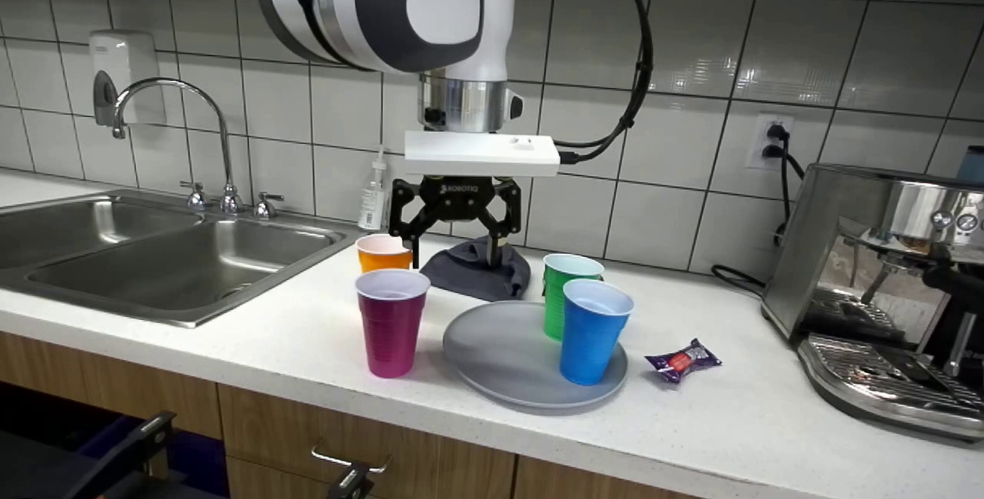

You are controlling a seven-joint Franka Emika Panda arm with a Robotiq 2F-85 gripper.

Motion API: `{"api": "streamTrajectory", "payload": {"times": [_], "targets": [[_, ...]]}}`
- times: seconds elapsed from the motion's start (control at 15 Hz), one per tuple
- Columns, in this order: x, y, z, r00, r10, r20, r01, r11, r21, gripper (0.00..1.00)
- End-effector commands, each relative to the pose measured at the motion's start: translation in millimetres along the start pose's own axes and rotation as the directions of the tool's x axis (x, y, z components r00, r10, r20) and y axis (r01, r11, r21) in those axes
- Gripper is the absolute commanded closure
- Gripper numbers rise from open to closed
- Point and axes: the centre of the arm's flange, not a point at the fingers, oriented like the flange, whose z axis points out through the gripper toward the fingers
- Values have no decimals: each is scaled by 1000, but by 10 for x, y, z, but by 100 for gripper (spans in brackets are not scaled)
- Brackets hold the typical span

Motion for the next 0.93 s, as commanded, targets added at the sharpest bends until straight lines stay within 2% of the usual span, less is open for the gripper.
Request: {"api": "streamTrajectory", "payload": {"times": [0.0,0.53,0.6,0.67,0.87], "targets": [[13,-232,-200,999,54,0,-53,996,-65,0],[67,-449,-172,979,182,93,-170,977,-126,0],[69,-461,-161,977,189,97,-176,976,-124,0],[83,-307,-72,984,161,81,-151,982,-112,0],[80,-311,-56,983,166,83,-157,981,-111,0]]}}
